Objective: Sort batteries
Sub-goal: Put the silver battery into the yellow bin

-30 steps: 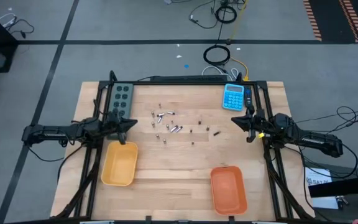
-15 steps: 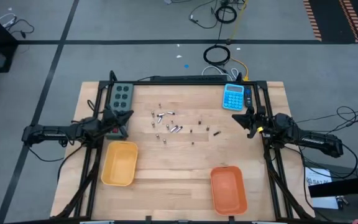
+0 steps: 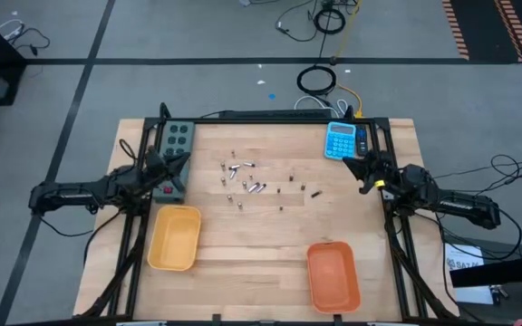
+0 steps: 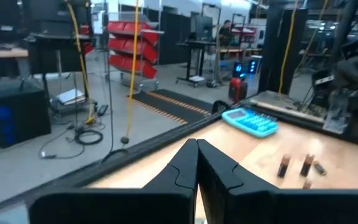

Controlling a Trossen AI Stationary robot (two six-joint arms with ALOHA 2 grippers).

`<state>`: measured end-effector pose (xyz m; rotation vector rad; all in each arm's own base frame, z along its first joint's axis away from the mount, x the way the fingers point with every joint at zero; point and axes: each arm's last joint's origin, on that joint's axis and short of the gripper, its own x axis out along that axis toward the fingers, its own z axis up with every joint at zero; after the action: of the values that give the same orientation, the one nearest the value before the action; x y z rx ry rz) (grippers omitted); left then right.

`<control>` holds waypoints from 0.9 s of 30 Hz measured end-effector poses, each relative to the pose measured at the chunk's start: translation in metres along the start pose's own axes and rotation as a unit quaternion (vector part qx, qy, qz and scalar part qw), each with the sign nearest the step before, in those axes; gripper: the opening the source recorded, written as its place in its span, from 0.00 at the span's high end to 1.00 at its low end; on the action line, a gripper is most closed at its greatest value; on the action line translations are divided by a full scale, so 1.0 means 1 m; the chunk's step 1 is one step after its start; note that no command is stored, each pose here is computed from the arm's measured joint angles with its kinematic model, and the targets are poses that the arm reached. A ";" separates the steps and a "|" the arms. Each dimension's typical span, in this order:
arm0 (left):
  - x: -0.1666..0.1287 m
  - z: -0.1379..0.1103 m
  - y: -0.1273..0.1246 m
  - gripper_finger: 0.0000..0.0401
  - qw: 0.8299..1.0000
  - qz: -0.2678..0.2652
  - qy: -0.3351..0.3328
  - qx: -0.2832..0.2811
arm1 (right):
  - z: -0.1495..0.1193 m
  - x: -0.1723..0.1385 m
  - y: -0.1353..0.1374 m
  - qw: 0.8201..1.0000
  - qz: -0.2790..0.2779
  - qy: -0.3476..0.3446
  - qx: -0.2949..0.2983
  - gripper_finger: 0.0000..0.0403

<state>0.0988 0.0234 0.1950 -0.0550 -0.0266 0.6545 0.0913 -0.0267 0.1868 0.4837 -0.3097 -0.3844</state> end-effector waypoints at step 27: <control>0.073 0.052 -0.018 0.97 0.990 -0.046 0.136 0.012 | 0.010 0.041 0.004 0.975 -0.161 0.043 -0.148 1.00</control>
<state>0.1657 0.0556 0.2490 -0.1181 0.2402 0.5497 0.1248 -0.0444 0.2056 0.2552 -0.0849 -0.7124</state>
